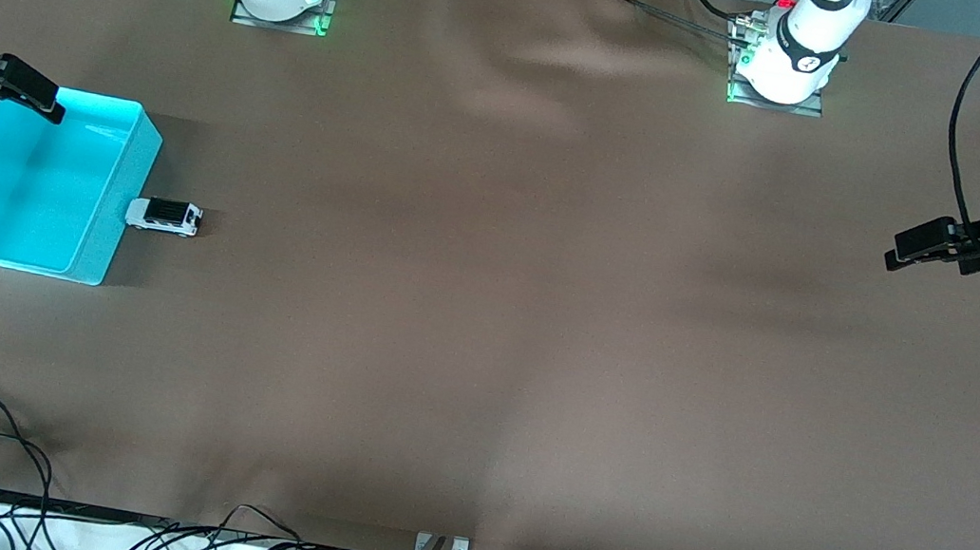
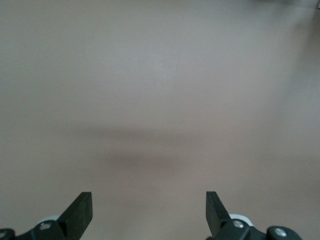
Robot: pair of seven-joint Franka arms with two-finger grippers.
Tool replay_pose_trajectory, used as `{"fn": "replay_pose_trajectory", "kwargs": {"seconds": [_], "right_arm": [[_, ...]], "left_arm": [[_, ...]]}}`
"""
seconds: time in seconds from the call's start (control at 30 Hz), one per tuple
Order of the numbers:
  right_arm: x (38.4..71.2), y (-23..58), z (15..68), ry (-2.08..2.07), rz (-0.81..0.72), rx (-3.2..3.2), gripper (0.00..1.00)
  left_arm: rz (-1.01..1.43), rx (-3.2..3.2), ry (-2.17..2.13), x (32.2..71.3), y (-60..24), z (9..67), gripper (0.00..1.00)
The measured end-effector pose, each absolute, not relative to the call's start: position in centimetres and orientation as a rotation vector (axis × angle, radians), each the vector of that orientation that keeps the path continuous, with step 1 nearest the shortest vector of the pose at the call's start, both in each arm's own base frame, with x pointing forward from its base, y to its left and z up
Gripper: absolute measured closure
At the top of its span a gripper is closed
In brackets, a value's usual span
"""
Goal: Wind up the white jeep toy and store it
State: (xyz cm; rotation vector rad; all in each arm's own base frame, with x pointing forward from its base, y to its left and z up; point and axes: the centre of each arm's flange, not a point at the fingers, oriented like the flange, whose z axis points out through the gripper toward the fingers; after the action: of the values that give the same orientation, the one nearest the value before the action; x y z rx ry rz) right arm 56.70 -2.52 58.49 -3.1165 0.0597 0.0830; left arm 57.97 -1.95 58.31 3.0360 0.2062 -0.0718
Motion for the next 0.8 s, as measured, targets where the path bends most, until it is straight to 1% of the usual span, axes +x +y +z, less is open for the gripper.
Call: {"fn": "replay_pose_trajectory", "kwargs": {"seconds": [0.33, 0.63, 0.8], "right_arm": [[56.6, -2.5, 58.1, 0.066, 0.112, -3.115, 0.00], [56.7, -2.4, 56.0, 0.066, 0.171, -3.111, 0.00], [56.8, -2.1, 54.6, 0.060, 0.174, -3.111, 0.00]], "left_arm": [[-0.071, 3.036, 0.185, 57.9, -2.7, 58.4, 0.00], [-0.073, 3.039, 0.153, 57.9, -3.9, 58.4, 0.00], [-0.072, 3.039, 0.165, 57.9, -3.4, 58.4, 0.00]]}}
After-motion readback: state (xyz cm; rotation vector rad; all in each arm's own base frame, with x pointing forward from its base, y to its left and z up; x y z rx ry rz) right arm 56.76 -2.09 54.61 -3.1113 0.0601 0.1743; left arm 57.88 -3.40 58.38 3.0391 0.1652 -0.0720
